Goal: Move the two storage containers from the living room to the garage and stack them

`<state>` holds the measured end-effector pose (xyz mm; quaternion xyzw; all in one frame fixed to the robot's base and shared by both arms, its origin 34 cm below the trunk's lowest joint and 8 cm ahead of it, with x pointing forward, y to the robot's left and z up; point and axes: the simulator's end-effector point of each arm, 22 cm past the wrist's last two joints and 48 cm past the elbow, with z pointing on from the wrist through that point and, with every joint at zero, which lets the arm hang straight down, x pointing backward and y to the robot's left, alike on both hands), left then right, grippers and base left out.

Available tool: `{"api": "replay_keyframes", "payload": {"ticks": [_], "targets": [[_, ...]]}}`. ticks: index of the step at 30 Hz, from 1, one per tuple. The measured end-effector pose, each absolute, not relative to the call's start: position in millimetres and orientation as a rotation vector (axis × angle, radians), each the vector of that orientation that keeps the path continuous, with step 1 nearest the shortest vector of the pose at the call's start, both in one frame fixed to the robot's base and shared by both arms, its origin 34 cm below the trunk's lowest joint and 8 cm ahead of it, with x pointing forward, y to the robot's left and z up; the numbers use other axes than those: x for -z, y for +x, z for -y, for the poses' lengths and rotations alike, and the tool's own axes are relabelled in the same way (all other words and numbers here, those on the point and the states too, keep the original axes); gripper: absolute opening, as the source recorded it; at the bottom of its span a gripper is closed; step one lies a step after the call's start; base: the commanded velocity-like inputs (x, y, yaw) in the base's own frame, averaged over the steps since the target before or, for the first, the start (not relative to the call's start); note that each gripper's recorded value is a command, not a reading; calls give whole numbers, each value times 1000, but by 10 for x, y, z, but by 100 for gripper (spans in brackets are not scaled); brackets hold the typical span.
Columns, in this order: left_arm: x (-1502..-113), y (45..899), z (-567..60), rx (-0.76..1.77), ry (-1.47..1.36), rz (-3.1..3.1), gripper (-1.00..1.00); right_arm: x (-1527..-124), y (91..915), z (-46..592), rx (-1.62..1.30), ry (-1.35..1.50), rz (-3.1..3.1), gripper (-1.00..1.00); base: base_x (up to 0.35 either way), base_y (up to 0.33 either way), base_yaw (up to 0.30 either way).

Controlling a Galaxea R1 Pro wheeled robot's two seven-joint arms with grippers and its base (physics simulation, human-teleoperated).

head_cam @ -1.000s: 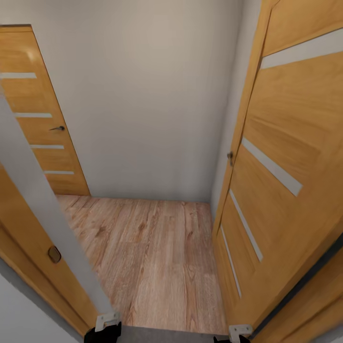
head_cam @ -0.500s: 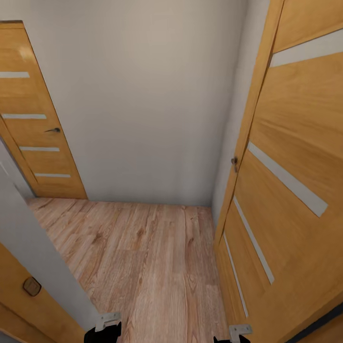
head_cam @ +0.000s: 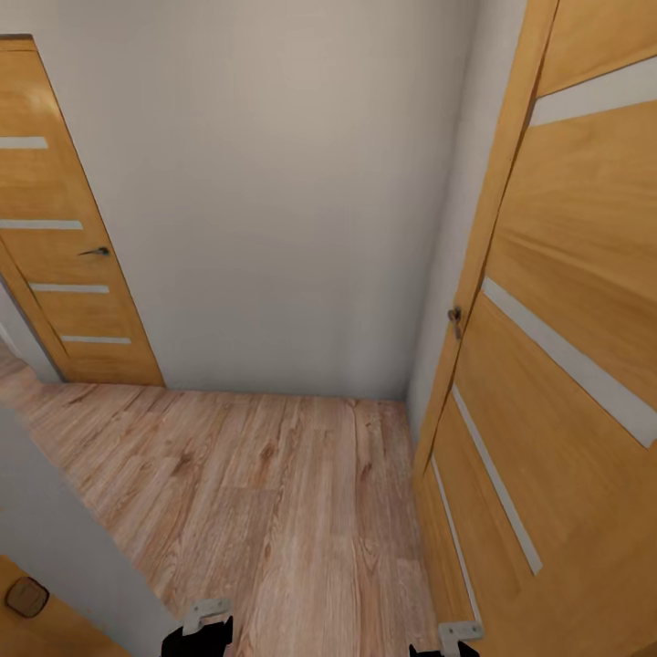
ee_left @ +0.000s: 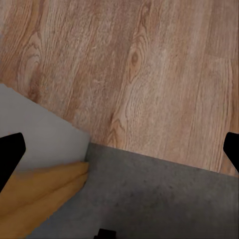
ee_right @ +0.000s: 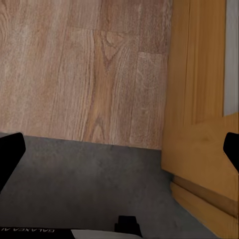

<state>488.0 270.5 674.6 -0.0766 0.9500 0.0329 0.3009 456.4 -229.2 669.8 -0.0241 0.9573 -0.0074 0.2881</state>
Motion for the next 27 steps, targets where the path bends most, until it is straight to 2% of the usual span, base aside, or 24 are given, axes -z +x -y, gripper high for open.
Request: {"api": "replay_keyframes", "payload": {"ticks": [13,21,27], "targets": [[-6742,4881,-2705,-87,-203,-2522,100,-6695,4566,2292,20,-65,-2557,100,29,0,0],[-6744,4880,-2705,-87,-203,-2521,100,-6697,4565,2292,20,-65,-2556,100,215,0,0],[-6742,4880,-2705,-87,-203,-2522,100,-6695,4566,2292,20,-65,-2557,100,49,0,0]]}}
